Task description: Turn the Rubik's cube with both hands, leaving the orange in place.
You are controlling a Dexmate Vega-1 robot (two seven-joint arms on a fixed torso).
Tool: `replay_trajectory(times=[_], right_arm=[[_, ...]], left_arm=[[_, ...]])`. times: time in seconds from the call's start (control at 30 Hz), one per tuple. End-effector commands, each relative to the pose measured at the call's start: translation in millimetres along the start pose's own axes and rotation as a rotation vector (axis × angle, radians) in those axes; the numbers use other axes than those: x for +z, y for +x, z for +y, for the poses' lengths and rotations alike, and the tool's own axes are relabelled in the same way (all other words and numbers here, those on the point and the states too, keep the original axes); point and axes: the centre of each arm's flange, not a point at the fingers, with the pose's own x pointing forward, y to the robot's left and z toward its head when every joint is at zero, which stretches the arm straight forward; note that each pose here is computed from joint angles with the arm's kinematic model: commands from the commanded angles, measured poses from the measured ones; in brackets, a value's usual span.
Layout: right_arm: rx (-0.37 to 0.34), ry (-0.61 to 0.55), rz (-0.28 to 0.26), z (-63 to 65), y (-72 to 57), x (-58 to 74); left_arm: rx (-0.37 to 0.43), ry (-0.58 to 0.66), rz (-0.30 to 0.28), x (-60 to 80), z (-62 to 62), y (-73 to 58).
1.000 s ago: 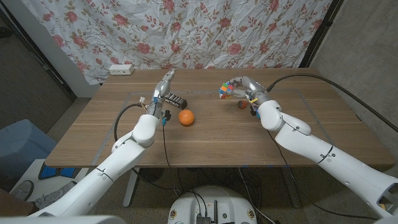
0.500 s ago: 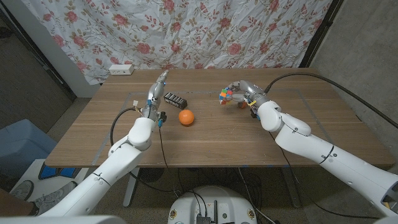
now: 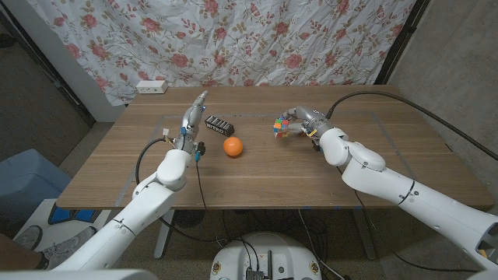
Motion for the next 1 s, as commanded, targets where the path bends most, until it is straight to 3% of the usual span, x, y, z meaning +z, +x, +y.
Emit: replay_trajectory(times=[0.03, 0.57, 1.0], right_arm=[[0.033, -0.050, -0.005, 19.1, 1.4, 2.5], [0.058, -0.083, -0.005, 40.0, -2.0, 7.4], [0.078, -0.096, 0.003, 47.3, -1.1, 8.9]], left_arm=[[-0.017, -0.030, 0.005, -5.1, 5.1, 5.2], [-0.023, -0.091, 0.019, -26.2, 19.9, 1.9], [-0.018, -0.122, 0.016, -36.5, 21.4, -0.2]])
